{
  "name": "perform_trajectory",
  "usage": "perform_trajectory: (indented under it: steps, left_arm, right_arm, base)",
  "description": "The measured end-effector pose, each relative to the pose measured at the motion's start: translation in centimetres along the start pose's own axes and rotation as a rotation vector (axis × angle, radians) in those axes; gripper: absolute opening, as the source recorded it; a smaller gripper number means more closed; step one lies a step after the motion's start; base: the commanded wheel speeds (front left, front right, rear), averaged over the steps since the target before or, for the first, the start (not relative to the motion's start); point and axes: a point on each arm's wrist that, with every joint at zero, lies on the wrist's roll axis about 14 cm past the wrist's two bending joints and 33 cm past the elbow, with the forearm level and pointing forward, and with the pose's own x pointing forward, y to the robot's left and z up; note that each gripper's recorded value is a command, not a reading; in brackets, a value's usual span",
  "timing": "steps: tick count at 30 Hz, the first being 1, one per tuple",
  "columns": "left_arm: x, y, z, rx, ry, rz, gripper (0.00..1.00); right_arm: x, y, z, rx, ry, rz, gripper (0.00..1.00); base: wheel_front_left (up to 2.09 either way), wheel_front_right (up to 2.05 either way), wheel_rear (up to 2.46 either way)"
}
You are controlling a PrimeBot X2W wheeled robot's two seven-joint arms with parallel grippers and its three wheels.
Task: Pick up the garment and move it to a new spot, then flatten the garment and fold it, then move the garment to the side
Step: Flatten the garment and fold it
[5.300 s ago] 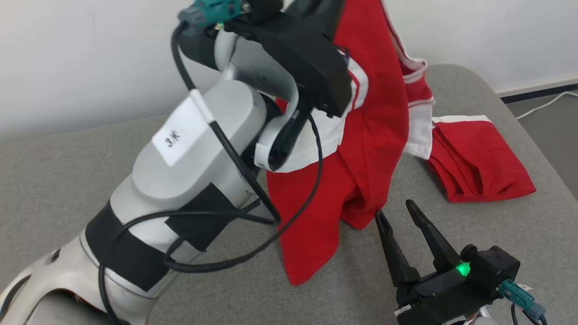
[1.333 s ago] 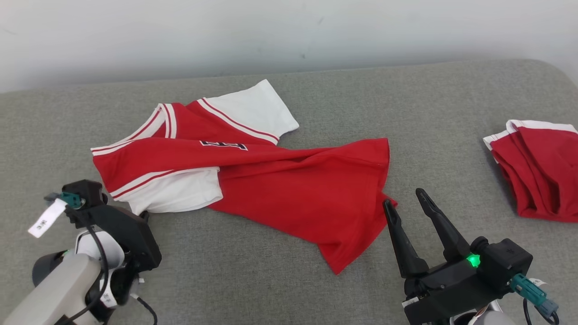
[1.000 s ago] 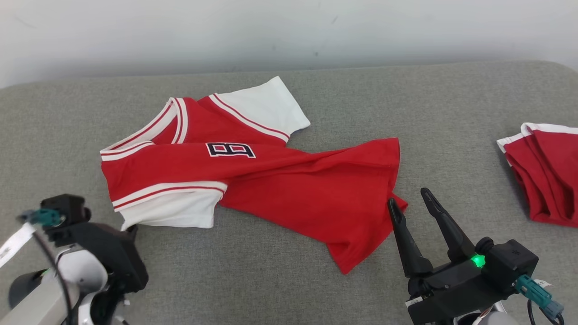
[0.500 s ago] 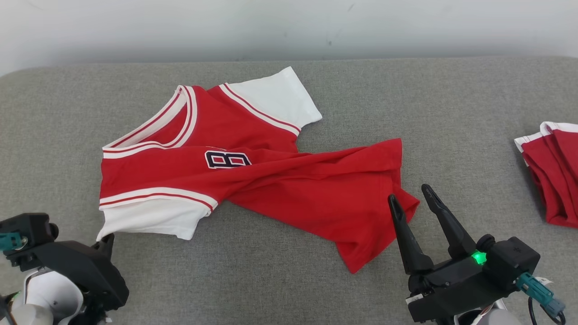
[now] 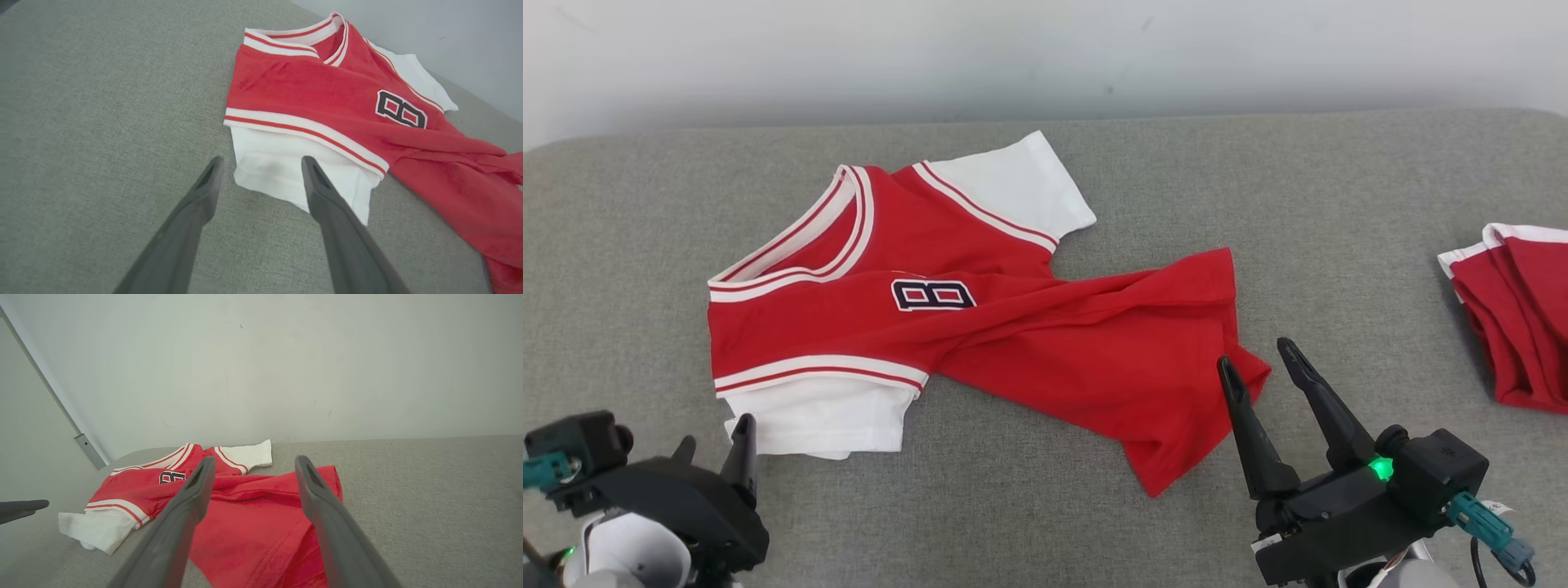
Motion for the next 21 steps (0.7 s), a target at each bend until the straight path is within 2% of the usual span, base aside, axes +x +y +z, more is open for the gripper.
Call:
perform_trajectory:
  steps: [7, 14, 21]
  left_arm:
    - [-0.7, -0.2, 0.5, 0.008, -0.123, -0.012, 1.0]
    - [-2.1, -0.8, 1.8, -0.032, -0.277, -0.034, 1.0]
    - [-4.1, -1.8, 2.0, 0.015, -0.389, -0.068, 1.0]
  right_arm:
    - [-0.5, -0.6, 1.1, -0.029, -0.025, -0.019, 1.0]
    - [-0.9, -1.1, 2.6, -0.057, -0.055, -0.037, 1.0]
    - [-1.8, -1.1, 4.0, -0.069, -0.093, -0.044, 1.0]
  base:
    - [0.0, 0.0, 0.0]
    - [0.0, 0.0, 0.0]
    - [0.0, 0.0, 0.0]
